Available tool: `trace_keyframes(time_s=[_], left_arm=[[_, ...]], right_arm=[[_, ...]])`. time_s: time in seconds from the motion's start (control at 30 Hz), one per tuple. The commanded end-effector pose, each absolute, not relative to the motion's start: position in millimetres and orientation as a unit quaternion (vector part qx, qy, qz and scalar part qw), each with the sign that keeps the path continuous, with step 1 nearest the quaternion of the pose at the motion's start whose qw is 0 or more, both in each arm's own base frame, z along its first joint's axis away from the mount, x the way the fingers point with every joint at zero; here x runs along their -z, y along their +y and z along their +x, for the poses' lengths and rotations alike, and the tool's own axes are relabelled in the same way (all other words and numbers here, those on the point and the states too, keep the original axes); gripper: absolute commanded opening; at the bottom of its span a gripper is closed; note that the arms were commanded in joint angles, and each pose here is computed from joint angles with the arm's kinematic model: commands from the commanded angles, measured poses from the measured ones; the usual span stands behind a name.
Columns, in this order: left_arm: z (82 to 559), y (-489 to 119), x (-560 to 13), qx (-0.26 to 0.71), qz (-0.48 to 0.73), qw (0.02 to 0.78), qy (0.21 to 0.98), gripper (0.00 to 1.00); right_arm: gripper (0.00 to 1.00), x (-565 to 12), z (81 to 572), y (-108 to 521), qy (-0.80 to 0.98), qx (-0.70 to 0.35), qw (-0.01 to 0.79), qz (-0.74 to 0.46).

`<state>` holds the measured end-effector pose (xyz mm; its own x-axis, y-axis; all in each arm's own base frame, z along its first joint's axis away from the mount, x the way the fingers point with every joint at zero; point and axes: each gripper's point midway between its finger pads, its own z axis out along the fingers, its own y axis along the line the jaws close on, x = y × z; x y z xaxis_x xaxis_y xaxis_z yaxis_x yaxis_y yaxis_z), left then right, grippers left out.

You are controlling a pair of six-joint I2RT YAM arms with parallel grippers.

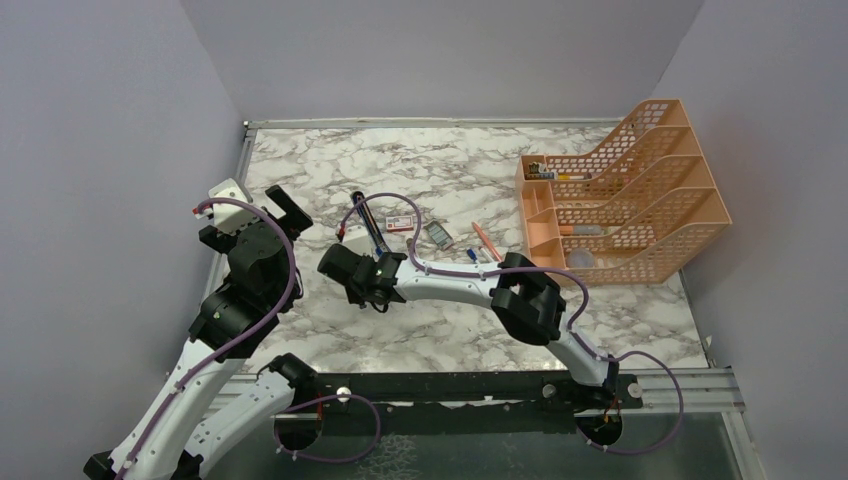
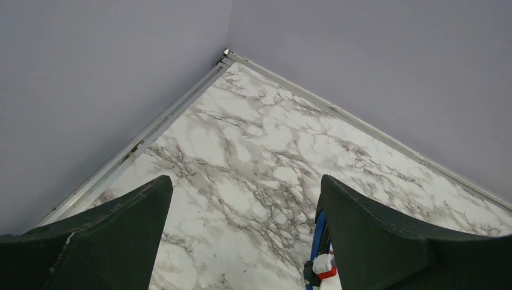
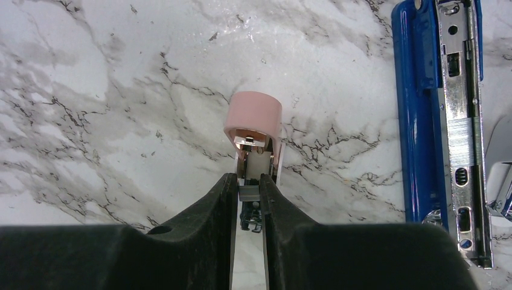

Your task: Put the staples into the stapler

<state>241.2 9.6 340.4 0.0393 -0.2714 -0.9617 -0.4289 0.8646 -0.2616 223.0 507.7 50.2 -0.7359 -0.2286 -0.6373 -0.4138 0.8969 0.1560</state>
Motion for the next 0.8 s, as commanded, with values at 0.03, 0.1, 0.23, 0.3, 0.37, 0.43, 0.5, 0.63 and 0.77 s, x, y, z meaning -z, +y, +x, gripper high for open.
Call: trace_keyframes(time_s=[0.03, 0.1, 0.23, 0.3, 0.37, 0.43, 0.5, 0.63, 0.77], left_arm=[[241.7, 10.7, -337.8, -0.065, -0.251, 0.673, 0.693, 0.93], [242.3, 9.7, -337.1, -0.063, -0.252, 0.673, 0.693, 0.93], [243.5, 8.6, -336.5, -0.062, -0.25, 0.672, 0.694, 0.93], [243.4, 8.8, -336.9, -0.063, -0.25, 0.672, 0.694, 0.93], [242.9, 9.1, -336.9, -0.063, -0.25, 0.673, 0.694, 0.93], [242.6, 9.5, -337.1, -0.062, -0.251, 0.673, 0.693, 0.93], [242.0, 9.7, -338.1, -0.062, -0.25, 0.674, 0.693, 0.93], [239.8, 11.4, -338.0, -0.06, -0.253, 0.675, 0.69, 0.93], [238.7, 12.0, -338.4, -0.058, -0.253, 0.676, 0.689, 0.93]], right_arm=[[0.25, -71.2, 228.8, 505.6, 0.911, -0.142, 0.345, -0.175], [0.25, -72.1, 229.0, 503.1, 0.911, -0.138, 0.347, -0.174], [0.25, -66.8, 228.0, 501.4, 0.913, -0.134, 0.343, -0.174], [0.25, -62.3, 226.9, 502.7, 0.915, -0.134, 0.337, -0.176], [0.25, -58.2, 225.5, 504.6, 0.917, -0.133, 0.331, -0.179], [0.25, -52.9, 224.3, 506.4, 0.918, -0.131, 0.326, -0.184], [0.25, -49.1, 223.5, 508.1, 0.92, -0.128, 0.32, -0.187], [0.25, -42.4, 222.1, 509.6, 0.922, -0.127, 0.312, -0.192], [0.25, -37.6, 218.7, 511.2, 0.924, -0.13, 0.302, -0.194]])
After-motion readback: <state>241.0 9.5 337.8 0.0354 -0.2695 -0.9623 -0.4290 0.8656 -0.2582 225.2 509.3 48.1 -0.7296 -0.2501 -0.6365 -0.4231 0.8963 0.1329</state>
